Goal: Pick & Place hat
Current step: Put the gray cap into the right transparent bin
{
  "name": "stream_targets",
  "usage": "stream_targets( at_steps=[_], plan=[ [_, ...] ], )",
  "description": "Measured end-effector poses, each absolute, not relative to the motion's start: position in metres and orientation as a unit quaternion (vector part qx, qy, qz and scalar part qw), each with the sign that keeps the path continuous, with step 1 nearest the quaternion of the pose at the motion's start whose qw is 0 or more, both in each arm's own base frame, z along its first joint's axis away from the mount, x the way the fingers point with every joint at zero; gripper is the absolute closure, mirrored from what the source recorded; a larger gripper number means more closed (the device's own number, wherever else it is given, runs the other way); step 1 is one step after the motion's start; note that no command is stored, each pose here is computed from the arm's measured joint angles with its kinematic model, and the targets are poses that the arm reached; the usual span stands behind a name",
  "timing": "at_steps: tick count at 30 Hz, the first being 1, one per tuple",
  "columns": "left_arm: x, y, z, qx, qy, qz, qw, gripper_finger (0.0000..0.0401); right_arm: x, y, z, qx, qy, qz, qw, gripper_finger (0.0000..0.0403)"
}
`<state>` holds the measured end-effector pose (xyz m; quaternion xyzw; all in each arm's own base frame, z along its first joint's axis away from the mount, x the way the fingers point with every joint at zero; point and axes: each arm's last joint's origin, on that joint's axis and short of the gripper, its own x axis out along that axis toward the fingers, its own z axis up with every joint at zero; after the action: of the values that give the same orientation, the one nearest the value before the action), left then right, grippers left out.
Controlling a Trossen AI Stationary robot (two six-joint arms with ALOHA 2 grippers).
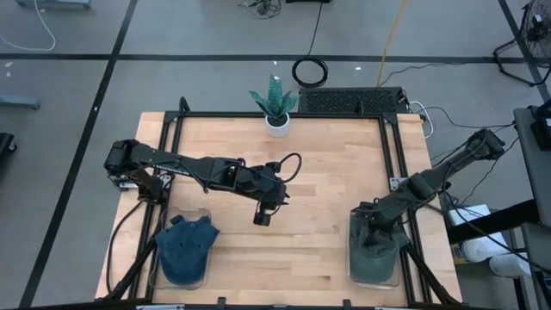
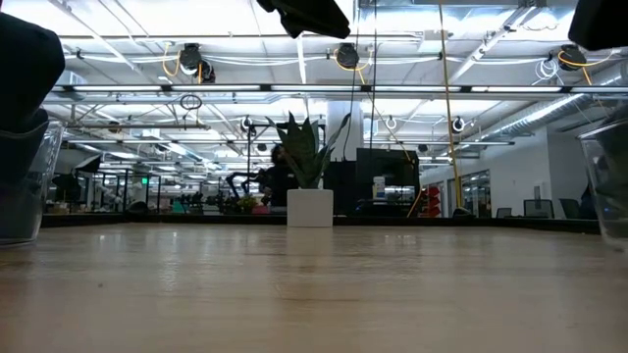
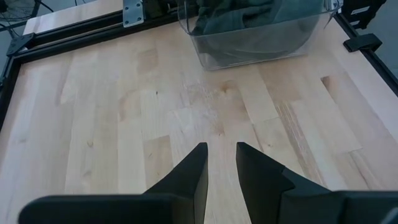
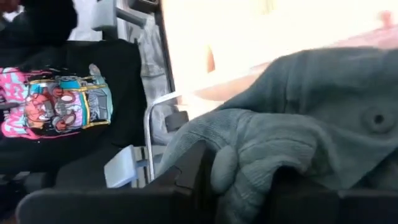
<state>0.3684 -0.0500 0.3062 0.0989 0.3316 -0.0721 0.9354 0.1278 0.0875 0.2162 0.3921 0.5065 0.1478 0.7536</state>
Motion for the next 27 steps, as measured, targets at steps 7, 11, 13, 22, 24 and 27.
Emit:
stream_targets(
  at_steps=[7, 11, 13, 22, 24, 27],
  plan=[
    [0.3683, -0.05, 0.3062, 0.099, 0.332, -0.072, 0.935, 0.0308, 0.128, 0.0869, 0.2231, 0.331, 0.46, 0.202, 0.799, 0.0334],
    [0.3683, -0.05, 0.3062, 0.099, 0.332, -0.072, 0.935, 0.0308, 0.1292, 0.0859, 0.2232, 0.29, 0.439, 0.202, 0.826, 0.0336],
    [0.3683, -0.05, 0.3062, 0.099, 0.332, -0.072, 0.935, 0.0308, 0.1303, 0.0846, 0.2234, 0.287, 0.428, 0.18, 0.838, 0.0334],
    [0.3683, -0.05, 0.3062, 0.099, 0.332, -0.072, 0.935, 0.0308, 0.1317, 0.0801, 0.2206, 0.321, 0.425, 0.114, 0.839, 0.0259],
    [0.3683, -0.05, 0.3062, 0.099, 0.332, -0.072, 0.935, 0.0308, 0.1309, 0.0793, 0.2168, 0.329, 0.431, 0.1, 0.835, 0.0231],
    [0.3683, -0.05, 0.3062, 0.099, 0.332, -0.072, 0.935, 0.0308, 0.1301, 0.0793, 0.2141, 0.331, 0.438, 0.101, 0.829, 0.0194]
  ],
)
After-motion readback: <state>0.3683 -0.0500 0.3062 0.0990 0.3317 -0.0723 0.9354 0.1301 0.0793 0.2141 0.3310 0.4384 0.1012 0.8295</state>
